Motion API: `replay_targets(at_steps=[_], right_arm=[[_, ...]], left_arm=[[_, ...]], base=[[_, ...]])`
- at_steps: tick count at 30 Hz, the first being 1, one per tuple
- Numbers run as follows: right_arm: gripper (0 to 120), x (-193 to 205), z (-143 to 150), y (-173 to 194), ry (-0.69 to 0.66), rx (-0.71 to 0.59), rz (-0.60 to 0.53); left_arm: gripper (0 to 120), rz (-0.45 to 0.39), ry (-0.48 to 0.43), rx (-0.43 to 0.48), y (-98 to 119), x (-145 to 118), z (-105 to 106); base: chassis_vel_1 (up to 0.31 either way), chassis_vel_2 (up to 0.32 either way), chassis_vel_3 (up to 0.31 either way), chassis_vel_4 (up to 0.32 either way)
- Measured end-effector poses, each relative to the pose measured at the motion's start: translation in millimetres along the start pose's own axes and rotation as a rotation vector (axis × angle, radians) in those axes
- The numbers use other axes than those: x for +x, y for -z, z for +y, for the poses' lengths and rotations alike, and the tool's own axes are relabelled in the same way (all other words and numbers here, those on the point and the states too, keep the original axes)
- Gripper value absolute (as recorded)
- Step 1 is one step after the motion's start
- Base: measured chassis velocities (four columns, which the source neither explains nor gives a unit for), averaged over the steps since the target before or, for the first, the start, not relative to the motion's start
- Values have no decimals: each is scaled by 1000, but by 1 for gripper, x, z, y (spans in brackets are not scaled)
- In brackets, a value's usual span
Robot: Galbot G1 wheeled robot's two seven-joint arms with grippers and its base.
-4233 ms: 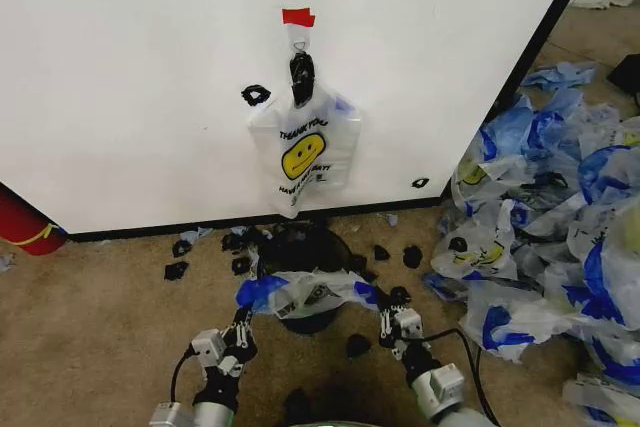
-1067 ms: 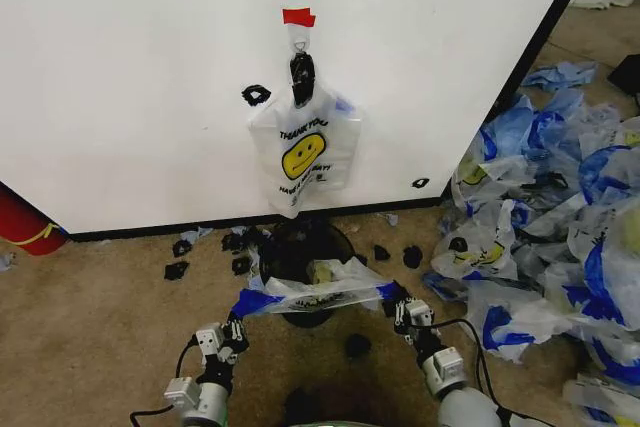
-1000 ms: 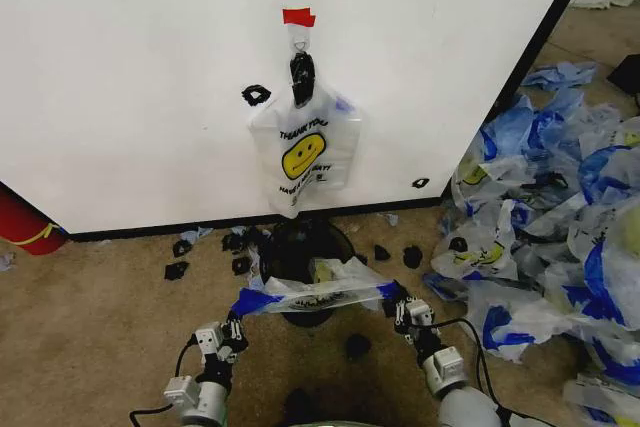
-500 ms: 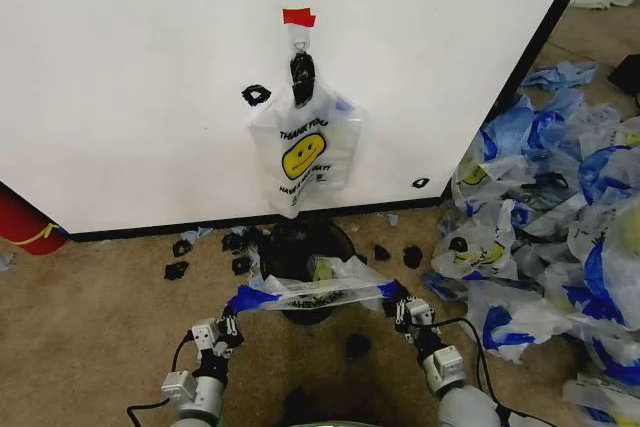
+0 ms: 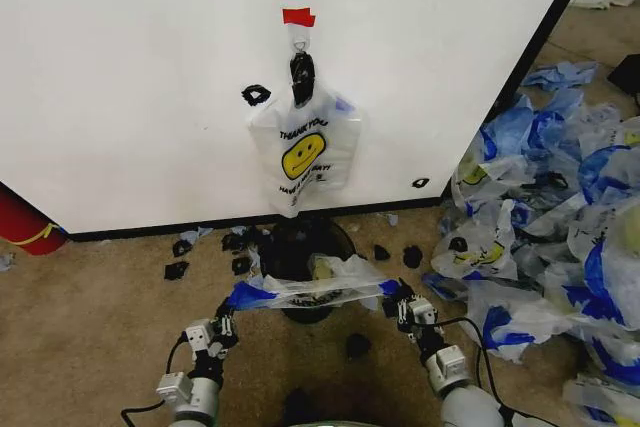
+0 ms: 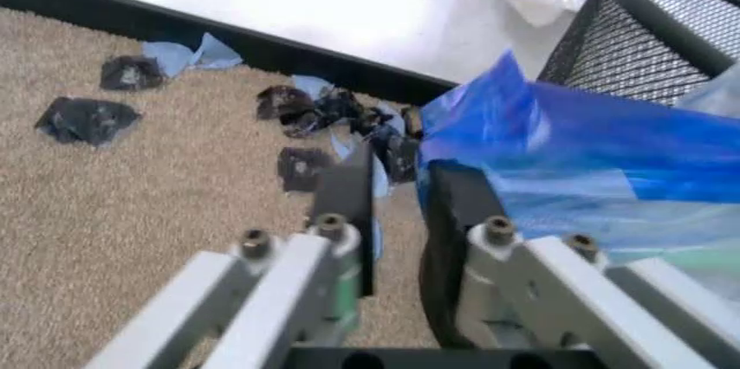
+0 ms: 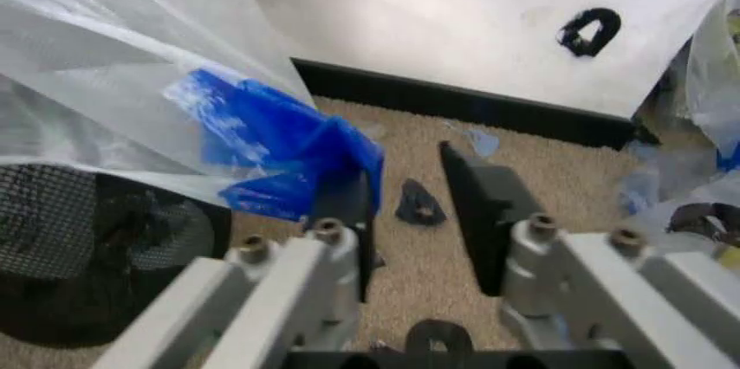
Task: Pick up the garbage bag from the wall and place it over the trash bin.
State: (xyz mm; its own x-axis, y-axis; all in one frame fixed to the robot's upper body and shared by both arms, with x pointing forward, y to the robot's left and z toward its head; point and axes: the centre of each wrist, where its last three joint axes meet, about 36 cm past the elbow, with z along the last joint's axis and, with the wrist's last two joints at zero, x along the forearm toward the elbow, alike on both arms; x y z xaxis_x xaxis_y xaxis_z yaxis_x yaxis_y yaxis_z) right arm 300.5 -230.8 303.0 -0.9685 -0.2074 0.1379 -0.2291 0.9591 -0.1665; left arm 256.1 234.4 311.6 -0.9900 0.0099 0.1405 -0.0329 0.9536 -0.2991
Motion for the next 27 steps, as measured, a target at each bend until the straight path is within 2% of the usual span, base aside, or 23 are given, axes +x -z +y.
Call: replay_targets(at_steps=[3,9,11,13,16,17,20,22,27], right_arm=[[32,1,1,2,3,-2,-3],[57,5,1,6,8,-3,-21],[60,5,1,7,9,-3,-23],[71,7,2,11,16,-11,-35],[83,9,4,16,28,-23,-50],[83,9,4,16,28,-23,-50],[95,13,6,19,38,-26,-59],[98,15,6,20,43,-27,-63],[100,19,8,24,62,-32,-74]], left_arm=[[29,0,-5,3,1,3,-2],[57,-8,-21,9,8,13,-9],[57,-9,-22,10,8,14,-9],[69,-16,-29,13,13,17,-12],[82,-21,-40,18,19,22,-16],[82,-21,-40,18,19,22,-16],[93,-21,-50,21,24,28,-19],[98,-20,-55,23,26,32,-21],[99,-14,-65,25,33,41,-26]], base=[[0,0,0,0],[0,0,0,0],[0,0,0,0],[0,0,0,0],[0,0,0,0],[0,0,0,0],[0,0,0,0],[0,0,0,0],[0,0,0,0]])
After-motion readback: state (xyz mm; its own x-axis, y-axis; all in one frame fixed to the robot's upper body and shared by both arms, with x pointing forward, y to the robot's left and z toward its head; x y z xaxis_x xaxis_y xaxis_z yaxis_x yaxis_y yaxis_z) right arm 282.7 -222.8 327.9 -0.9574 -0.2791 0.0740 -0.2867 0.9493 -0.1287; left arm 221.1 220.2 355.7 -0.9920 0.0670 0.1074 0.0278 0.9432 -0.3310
